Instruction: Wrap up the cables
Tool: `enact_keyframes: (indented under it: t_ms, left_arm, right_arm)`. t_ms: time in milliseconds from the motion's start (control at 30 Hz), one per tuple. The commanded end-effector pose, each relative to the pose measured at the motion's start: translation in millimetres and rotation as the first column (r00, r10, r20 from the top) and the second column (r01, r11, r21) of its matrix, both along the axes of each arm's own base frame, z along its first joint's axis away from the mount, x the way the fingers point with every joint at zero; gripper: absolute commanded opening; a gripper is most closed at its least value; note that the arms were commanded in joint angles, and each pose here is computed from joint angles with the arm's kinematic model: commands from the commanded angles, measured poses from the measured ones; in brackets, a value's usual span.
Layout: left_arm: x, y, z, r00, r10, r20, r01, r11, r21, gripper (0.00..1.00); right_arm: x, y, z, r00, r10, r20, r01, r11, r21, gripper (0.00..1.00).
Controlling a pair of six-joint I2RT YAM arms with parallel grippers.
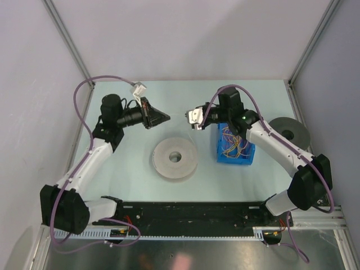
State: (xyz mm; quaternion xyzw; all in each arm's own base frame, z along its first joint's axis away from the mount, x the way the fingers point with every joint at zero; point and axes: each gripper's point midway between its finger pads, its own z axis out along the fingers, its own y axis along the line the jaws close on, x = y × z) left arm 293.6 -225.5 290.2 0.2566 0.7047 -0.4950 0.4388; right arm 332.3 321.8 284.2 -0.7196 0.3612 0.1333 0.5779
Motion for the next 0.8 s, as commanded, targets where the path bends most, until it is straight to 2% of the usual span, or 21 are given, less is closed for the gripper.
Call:
enact_keyframes:
  t_ms: [0,100,300,500,600,733,767]
  left_arm:
    - [18,5,54,0.976,0.209,0.058,-0.194,0.96,-0.201,0.0]
    - [26,11,58,0.957,0.29,0.027,-0.273,0.926,-0.262,0.0]
    - [30,16,66,0.94,0.335,-0.061,-0.332,0.864,-0.379,0.0]
    - [29,16,68,0.937,0.337,-0.096,-0.346,0.844,-0.41,0.0]
    - [27,15,69,0.94,0.334,-0.073,-0.334,0.851,-0.406,0.0]
    - [23,16,65,0.94,0.339,-0.047,-0.329,0.858,-0.394,0.0]
    - [24,17,63,0.938,0.342,-0.049,-0.333,0.859,-0.389,0.0]
  right_arm:
    - [-20,14,-8,0.989,0.023,-0.146,-0.018,0.999,0.032,0.0]
    - [-30,23,-11,0.981,0.039,-0.191,-0.033,0.999,0.037,0.0]
    - [-43,35,-23,0.966,0.057,-0.252,-0.053,0.998,0.02,0.0]
    - [-46,44,-28,0.96,0.051,-0.277,-0.046,0.999,0.023,0.03]
    - [-41,43,-23,0.958,0.017,-0.288,-0.006,0.999,0.039,0.2]
    - [-18,25,-3,0.948,-0.079,-0.309,0.114,0.989,0.094,0.59]
    - [-13,20,4,0.944,-0.105,-0.313,0.147,0.982,0.114,0.65]
